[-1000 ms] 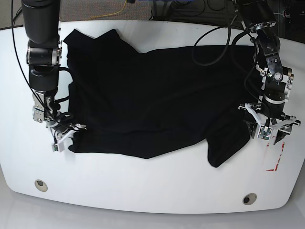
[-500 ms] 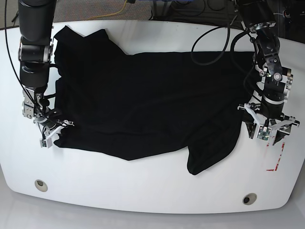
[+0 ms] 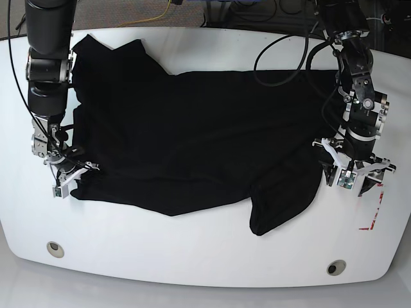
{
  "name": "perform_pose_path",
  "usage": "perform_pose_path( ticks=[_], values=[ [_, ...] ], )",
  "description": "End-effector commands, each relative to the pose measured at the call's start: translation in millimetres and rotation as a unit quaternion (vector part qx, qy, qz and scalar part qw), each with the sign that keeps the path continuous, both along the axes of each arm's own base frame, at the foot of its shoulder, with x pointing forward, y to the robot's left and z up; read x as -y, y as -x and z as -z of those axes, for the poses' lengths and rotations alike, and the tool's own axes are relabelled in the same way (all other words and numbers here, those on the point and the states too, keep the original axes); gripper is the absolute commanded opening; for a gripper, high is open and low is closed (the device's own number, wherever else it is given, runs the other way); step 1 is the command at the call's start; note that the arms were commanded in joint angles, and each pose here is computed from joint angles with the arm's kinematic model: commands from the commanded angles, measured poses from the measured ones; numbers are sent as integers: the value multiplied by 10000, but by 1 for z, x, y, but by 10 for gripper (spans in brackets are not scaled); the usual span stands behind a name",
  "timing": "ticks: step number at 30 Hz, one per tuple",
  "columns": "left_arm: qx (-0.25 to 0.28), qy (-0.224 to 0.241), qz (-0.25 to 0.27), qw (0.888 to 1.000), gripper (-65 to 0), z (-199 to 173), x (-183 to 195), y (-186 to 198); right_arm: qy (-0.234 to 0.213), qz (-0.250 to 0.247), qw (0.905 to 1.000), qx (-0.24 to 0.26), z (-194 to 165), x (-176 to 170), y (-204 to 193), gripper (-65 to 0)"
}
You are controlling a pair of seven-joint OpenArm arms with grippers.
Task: Layout the t-shirt on the table in an organized manner, then fold the t-shirt properly
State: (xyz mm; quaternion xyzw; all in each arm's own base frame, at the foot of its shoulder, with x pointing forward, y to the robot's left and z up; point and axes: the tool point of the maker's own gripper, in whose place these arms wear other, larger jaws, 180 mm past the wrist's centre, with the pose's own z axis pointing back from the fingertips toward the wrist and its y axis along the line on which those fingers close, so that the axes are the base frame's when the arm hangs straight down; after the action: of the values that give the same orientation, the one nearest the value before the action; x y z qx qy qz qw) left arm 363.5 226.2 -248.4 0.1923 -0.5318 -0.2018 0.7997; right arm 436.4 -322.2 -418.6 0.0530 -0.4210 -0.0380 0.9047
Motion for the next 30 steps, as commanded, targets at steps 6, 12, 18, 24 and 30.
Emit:
perform_pose_path(
  ticks=[6,12,18,24,30],
  values=[
    [278,-18,26,9996,-243,-16,-1,-5,682,-115,9969,381,-46,25,-31,-647],
    [273,-18,11,9996,-243,-16,-2,-4,843,-154,9943,637,-67,28,-46,-644],
    [280,-20,12,9996,-243,-16,-2,-4,856,-145,9935,732,-75,29,-52,-629],
    [295,-24,15,9996,-243,-18,-1,-4,865,-139,9931,784,-80,30,-54,-428],
    [295,-24,15,9996,-243,-18,-1,-4,985,-169,9922,743,-77,37,-46,-193]
  ],
)
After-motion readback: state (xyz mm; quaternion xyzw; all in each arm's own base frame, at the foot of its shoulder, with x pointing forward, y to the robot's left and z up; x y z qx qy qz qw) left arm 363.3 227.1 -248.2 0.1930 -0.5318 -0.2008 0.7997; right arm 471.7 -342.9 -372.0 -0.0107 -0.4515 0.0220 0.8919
